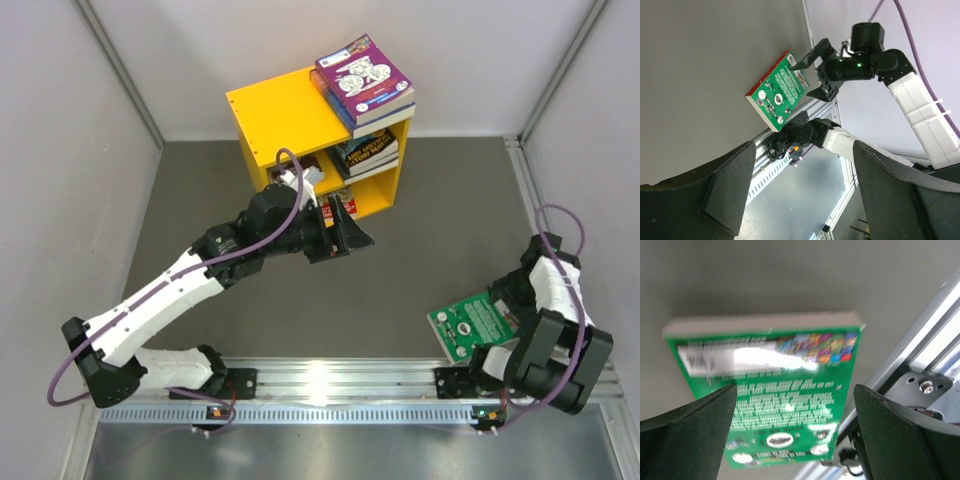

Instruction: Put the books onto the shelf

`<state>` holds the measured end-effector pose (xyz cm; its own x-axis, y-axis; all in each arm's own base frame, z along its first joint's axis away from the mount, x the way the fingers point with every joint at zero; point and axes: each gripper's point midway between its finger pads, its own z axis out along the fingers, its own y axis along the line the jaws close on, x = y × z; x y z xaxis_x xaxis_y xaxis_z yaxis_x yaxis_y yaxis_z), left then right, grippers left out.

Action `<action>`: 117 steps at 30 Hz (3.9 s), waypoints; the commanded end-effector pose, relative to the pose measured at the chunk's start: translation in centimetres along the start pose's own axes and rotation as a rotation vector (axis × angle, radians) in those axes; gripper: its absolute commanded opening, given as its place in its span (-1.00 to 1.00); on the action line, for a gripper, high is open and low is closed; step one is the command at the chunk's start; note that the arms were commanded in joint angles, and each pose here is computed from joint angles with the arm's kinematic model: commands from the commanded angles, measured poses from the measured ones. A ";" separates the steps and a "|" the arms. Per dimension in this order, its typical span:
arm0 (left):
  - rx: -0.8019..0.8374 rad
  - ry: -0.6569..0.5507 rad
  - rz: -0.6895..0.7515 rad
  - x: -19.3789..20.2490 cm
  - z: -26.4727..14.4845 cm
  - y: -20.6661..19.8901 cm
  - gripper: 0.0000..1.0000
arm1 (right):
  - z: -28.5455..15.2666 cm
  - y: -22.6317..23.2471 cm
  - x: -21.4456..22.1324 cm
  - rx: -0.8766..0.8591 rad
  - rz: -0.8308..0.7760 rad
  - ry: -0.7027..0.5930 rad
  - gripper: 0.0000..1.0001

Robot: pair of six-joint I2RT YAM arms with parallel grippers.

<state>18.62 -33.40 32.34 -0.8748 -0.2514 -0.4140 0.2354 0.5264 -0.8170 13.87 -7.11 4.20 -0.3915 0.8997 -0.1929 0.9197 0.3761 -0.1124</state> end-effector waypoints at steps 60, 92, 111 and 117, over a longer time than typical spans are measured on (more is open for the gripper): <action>-0.290 0.311 -0.077 13.0 10.5 19.1 0.71 | -2.5 12.2 14.7 -0.765 -0.552 0.224 0.99; -0.129 0.168 -0.253 11.3 11.5 15.2 -0.75 | -8.6 10.8 21.7 -1.003 -0.648 0.499 -0.28; 0.010 -0.006 -0.328 7.2 7.0 10.2 0.77 | -22.6 14.3 20.7 -1.401 -0.407 0.669 -0.84; 0.059 -0.049 -0.293 4.8 7.7 7.1 0.37 | -21.9 13.4 21.7 -1.408 -0.394 0.738 -0.86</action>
<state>17.85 -35.67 17.60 -0.9079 -0.3975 -0.1327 -0.0617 0.4401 -0.8958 18.84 21.28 16.16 -0.8328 0.5171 0.1976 0.3453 0.2062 0.9155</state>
